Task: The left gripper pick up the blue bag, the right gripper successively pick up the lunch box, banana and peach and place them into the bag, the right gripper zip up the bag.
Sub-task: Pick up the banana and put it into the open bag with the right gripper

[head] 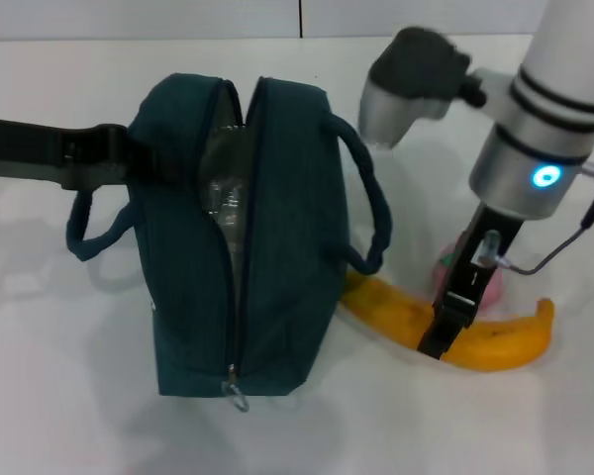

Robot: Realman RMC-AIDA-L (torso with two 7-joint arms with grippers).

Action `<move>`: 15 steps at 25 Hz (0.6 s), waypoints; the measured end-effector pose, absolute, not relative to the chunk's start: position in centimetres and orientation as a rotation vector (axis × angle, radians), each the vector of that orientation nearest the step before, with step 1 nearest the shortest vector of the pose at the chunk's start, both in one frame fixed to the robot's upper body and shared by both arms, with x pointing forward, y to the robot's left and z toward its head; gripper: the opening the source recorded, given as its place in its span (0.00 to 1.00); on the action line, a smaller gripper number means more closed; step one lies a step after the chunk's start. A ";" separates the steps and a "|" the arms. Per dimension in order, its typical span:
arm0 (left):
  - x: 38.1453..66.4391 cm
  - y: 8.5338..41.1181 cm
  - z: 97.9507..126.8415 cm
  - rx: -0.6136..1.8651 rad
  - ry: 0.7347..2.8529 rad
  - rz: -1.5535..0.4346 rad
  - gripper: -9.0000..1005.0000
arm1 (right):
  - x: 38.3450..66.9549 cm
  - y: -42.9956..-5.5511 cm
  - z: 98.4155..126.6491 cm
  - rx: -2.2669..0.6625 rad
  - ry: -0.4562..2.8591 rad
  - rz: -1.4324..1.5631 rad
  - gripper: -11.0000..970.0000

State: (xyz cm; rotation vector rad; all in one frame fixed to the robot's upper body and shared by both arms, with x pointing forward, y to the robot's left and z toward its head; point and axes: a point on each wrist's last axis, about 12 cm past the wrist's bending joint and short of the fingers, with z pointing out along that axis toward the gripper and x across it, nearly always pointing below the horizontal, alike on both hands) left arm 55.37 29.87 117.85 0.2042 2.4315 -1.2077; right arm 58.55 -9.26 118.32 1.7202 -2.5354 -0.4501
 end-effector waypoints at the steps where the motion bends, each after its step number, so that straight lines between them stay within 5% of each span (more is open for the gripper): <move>1: 55.3 29.9 117.9 0.204 2.430 -1.210 0.05 | 58.6 -9.8 118.9 1.702 -2.539 -0.498 0.45; 15: 55.1 29.9 117.8 0.206 2.421 -1.223 0.05 | 59.8 -17.1 127.0 1.707 -2.780 -0.650 0.45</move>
